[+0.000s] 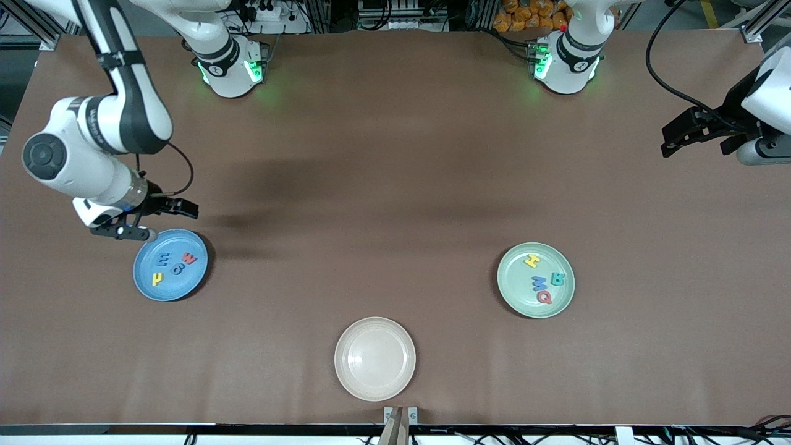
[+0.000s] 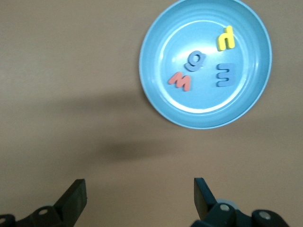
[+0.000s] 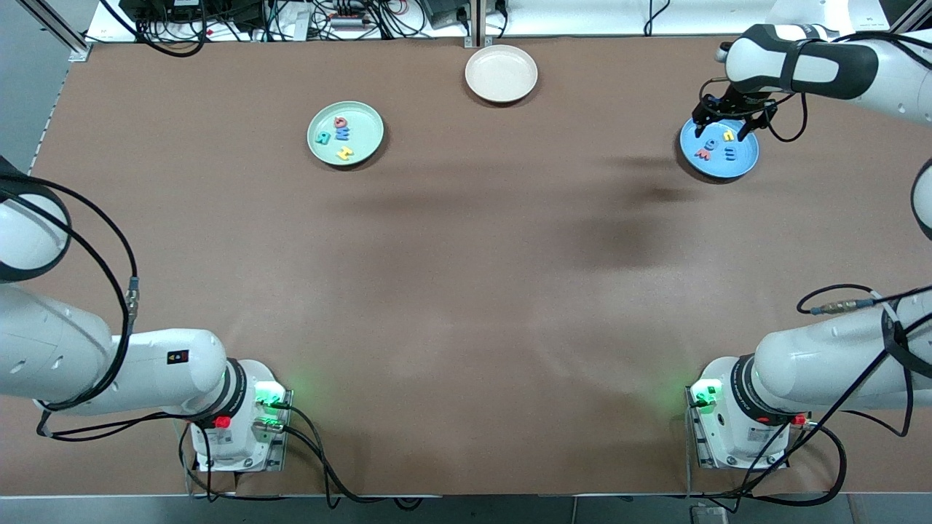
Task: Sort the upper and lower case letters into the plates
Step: 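Release the blue E and withdraw the right gripper from the plate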
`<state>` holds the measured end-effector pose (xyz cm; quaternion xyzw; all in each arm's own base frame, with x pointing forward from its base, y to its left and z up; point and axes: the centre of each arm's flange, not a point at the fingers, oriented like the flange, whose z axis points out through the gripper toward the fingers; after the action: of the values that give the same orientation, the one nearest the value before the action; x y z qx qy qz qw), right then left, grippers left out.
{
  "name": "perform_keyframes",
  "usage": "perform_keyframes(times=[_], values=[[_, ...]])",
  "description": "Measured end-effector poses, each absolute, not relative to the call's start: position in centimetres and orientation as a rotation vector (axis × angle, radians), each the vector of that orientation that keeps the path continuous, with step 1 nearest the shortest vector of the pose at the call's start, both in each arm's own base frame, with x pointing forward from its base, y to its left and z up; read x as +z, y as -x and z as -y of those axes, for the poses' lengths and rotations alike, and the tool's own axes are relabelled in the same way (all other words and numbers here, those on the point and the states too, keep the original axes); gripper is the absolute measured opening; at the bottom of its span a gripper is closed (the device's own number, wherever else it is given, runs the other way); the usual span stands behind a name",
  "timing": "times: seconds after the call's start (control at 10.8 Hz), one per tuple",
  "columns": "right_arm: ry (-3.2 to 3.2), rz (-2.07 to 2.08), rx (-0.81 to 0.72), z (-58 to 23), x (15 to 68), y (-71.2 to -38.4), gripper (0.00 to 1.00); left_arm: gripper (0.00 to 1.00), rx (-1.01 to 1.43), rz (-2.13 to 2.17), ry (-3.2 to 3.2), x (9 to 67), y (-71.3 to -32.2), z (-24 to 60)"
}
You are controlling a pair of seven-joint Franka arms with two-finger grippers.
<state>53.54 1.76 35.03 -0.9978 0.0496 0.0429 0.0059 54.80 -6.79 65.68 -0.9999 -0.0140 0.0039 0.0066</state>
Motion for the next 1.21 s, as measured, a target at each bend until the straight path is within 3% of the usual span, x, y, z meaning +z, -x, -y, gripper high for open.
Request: perform_keyframes(times=[0.37, 0.65, 1.21], values=[[3.13, -0.091, 0.003, -2.2, 40.5, -53.7, 1.0, 1.0, 0.013, 0.044, 3.128, 65.7, -54.8, 6.8], [3.131, -0.004, 0.015, 0.2, 47.8, -55.4, 1.0, 1.0, 0.013, 0.049, 3.128, 65.7, -54.8, 6.6], [3.125, 0.13, 0.008, -1.1, 59.7, -55.4, 1.0, 1.0, 0.012, 0.052, 3.128, 65.7, -54.8, 6.5]])
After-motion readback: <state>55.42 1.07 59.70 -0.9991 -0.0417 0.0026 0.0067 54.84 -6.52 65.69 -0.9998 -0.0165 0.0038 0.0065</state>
